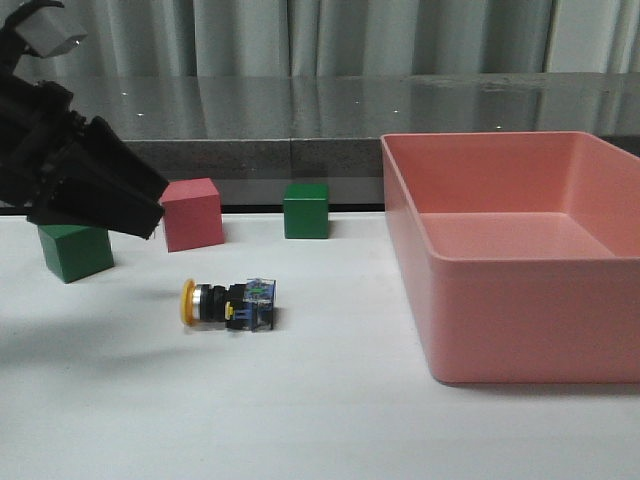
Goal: Place and stand button with both arms
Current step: 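Move the left gripper down over the lying button, fingers open, then close the left gripper on the button and lift it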
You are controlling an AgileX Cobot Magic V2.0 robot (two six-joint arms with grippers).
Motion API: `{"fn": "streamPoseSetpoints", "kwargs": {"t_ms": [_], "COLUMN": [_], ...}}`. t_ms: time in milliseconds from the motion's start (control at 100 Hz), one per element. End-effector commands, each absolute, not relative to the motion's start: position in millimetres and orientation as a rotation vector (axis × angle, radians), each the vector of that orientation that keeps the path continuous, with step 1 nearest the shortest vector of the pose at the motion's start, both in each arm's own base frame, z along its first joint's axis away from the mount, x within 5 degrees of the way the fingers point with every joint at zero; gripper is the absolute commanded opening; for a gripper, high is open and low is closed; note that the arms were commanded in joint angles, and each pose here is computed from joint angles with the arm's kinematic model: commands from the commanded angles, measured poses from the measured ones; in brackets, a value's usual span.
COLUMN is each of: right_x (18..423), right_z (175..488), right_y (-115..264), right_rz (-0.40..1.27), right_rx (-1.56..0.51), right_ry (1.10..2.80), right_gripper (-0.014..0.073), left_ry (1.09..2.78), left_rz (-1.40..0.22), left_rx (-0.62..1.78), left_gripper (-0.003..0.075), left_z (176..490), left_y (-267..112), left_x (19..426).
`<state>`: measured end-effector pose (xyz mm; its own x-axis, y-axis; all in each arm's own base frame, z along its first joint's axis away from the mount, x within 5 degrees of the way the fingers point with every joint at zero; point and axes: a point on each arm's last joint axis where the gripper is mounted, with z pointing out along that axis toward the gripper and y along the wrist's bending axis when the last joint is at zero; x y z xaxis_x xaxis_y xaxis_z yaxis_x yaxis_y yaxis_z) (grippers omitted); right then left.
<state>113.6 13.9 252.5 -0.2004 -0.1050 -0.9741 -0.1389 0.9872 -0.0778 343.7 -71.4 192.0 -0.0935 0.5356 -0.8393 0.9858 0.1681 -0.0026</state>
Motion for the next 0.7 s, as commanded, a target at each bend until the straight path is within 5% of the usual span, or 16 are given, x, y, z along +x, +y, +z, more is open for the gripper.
{"fn": "streamPoseSetpoints", "kwargs": {"t_ms": [0, 690], "right_x": [116, 116], "right_z": [268, 268], "right_y": [12, 12], "right_rz": [0.013, 0.013], "right_rx": [-0.152, -0.152], "right_ry": [1.677, 1.677], "right_gripper": [-0.0113, -0.0113], "left_ry": [1.615, 1.642], "left_rz": [-0.821, -0.947], "left_rx": [1.425, 1.422], "left_gripper": [0.0547, 0.0546], "left_z": [211, 131], "left_y": [-81, -99], "left_x": [346, 360]}}
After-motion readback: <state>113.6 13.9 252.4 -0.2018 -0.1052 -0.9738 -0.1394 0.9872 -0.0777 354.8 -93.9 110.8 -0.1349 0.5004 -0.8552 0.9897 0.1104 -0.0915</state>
